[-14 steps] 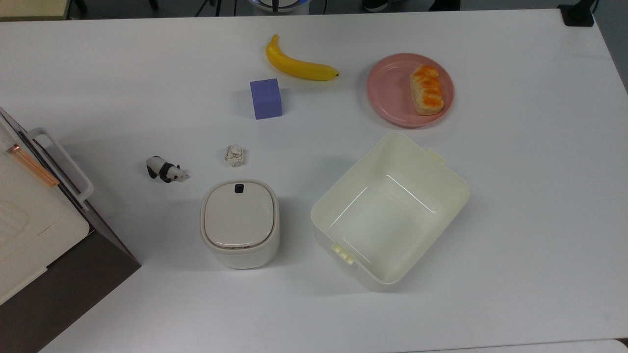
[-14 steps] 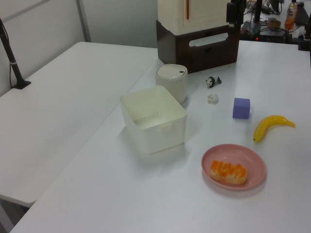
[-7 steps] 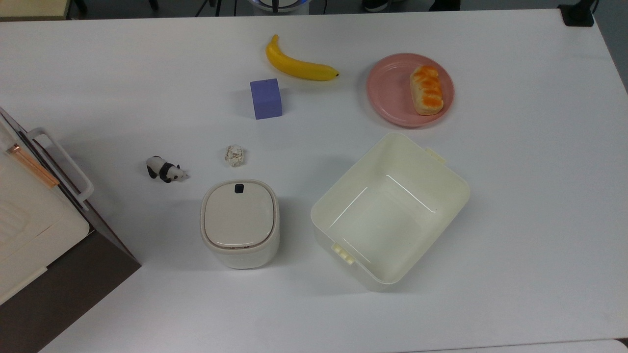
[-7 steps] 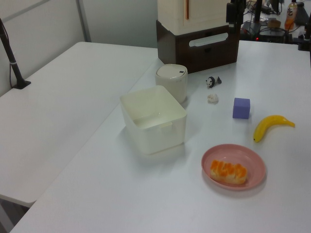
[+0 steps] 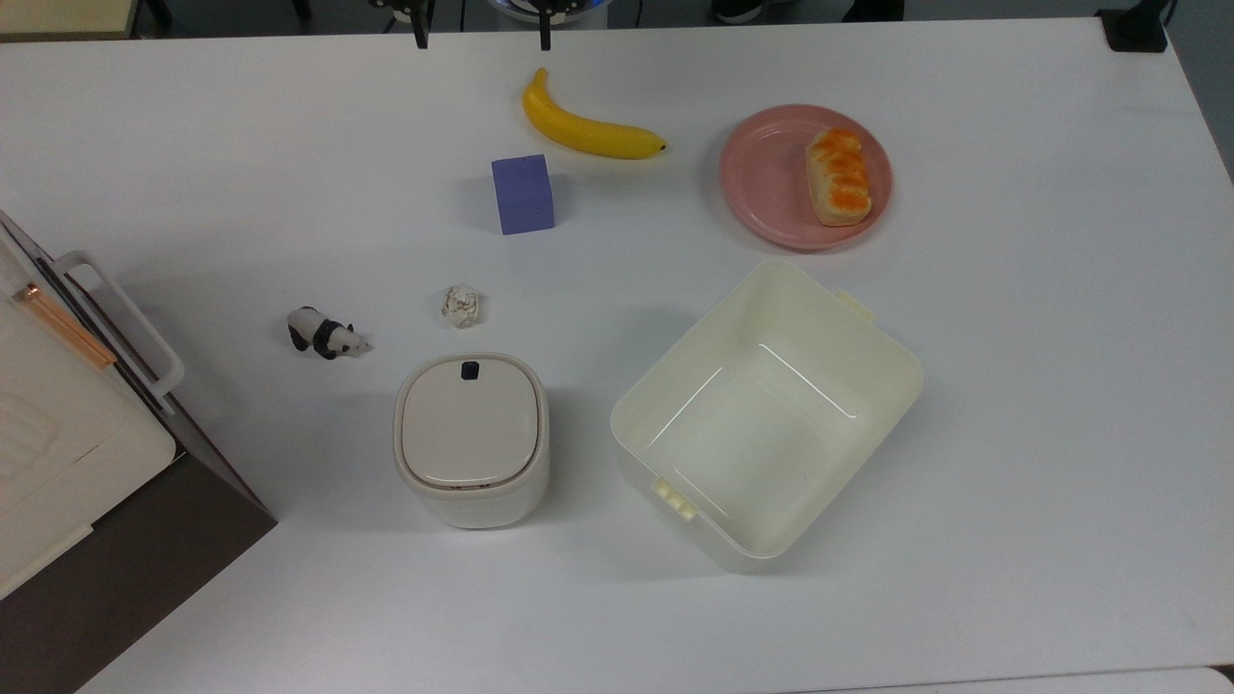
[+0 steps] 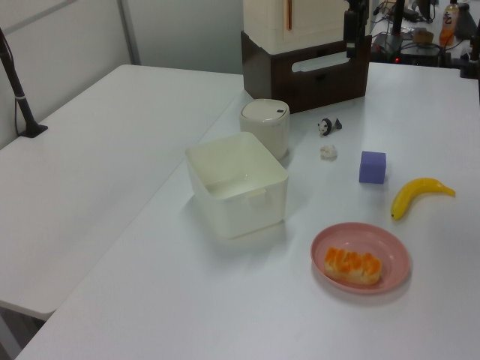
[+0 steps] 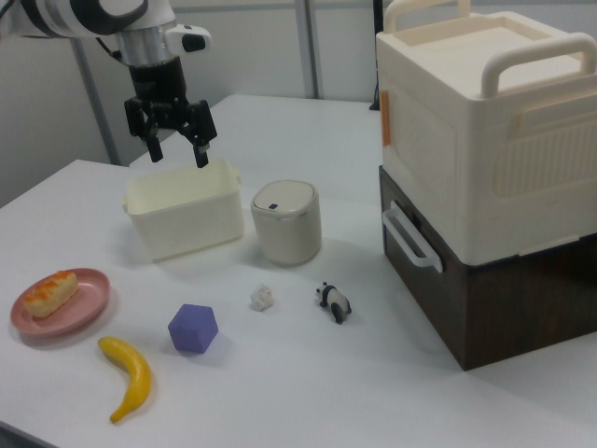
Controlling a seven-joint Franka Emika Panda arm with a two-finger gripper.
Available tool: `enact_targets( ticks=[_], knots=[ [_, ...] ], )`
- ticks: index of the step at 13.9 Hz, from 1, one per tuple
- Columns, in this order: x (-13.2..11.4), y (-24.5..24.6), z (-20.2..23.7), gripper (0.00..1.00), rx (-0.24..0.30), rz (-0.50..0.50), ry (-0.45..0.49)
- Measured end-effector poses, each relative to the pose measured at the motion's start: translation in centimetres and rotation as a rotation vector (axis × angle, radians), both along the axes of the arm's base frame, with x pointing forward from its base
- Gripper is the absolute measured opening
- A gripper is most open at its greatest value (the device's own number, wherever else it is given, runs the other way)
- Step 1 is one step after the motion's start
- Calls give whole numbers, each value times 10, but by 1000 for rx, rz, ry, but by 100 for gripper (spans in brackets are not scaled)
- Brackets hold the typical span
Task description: Put the bread on the table
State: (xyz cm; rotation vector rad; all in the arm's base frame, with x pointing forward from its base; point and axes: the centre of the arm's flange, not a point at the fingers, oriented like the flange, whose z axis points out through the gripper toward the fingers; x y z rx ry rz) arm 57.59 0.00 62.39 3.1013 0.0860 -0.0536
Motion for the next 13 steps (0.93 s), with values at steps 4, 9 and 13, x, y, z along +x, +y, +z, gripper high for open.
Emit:
enact_targets(
  ticks=[4, 9, 13],
  knots=[
    [0, 1, 0, 100, 1, 29, 1],
    [0, 2, 0, 93, 2, 32, 1],
    [0, 1, 0, 48, 2, 33, 1]
  ],
)
